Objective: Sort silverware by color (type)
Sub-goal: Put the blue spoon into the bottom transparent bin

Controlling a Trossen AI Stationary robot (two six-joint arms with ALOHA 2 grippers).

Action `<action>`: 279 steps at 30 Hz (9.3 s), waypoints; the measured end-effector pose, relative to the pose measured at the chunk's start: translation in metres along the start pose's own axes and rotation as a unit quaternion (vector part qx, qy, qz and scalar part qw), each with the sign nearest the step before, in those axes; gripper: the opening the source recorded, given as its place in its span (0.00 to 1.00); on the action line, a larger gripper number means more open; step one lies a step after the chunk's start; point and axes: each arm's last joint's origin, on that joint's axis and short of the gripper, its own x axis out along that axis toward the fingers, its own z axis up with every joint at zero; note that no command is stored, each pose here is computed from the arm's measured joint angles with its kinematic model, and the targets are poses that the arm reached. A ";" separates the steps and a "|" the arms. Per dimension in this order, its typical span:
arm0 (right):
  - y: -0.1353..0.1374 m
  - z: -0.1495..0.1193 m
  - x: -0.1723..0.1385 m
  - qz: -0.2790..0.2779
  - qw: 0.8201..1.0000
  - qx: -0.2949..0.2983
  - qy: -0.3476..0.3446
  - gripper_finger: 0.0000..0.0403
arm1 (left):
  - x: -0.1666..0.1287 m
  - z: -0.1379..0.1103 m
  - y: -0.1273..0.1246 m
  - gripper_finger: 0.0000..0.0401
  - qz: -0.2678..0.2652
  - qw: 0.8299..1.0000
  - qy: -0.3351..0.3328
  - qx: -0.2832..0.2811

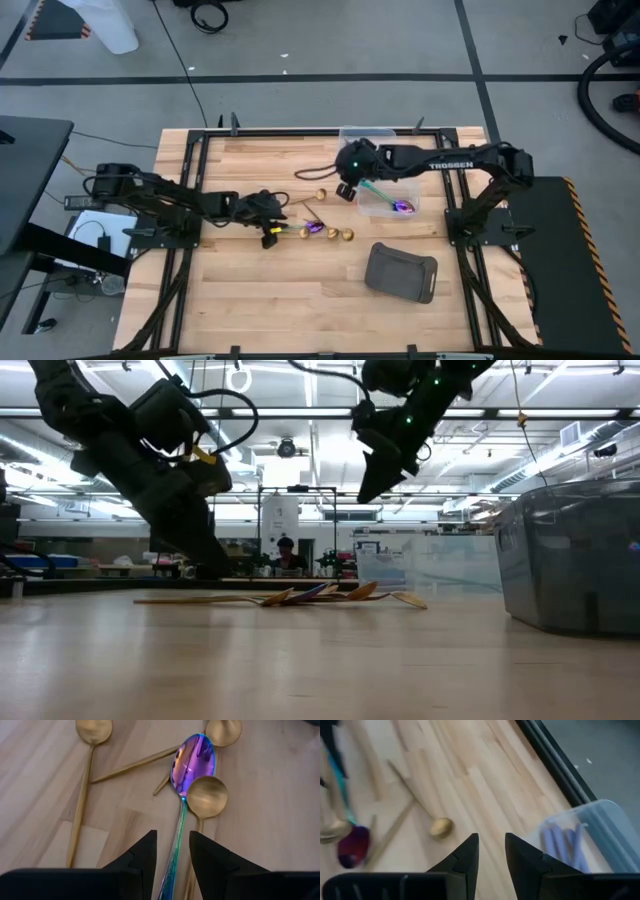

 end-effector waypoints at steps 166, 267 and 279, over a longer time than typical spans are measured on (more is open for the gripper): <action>0.040 -0.047 -0.058 -0.080 0.984 -0.081 0.140 0.07 | -0.050 0.115 -0.018 0.45 -0.065 0.967 -0.207 0.135; -0.021 -0.113 0.006 -0.008 0.983 0.151 0.104 0.04 | -0.052 0.103 -0.024 0.45 -0.143 0.957 -0.251 0.017; -0.020 -0.108 0.002 0.060 0.991 -0.012 0.123 0.04 | -0.052 0.103 -0.024 0.45 -0.142 0.957 -0.251 0.021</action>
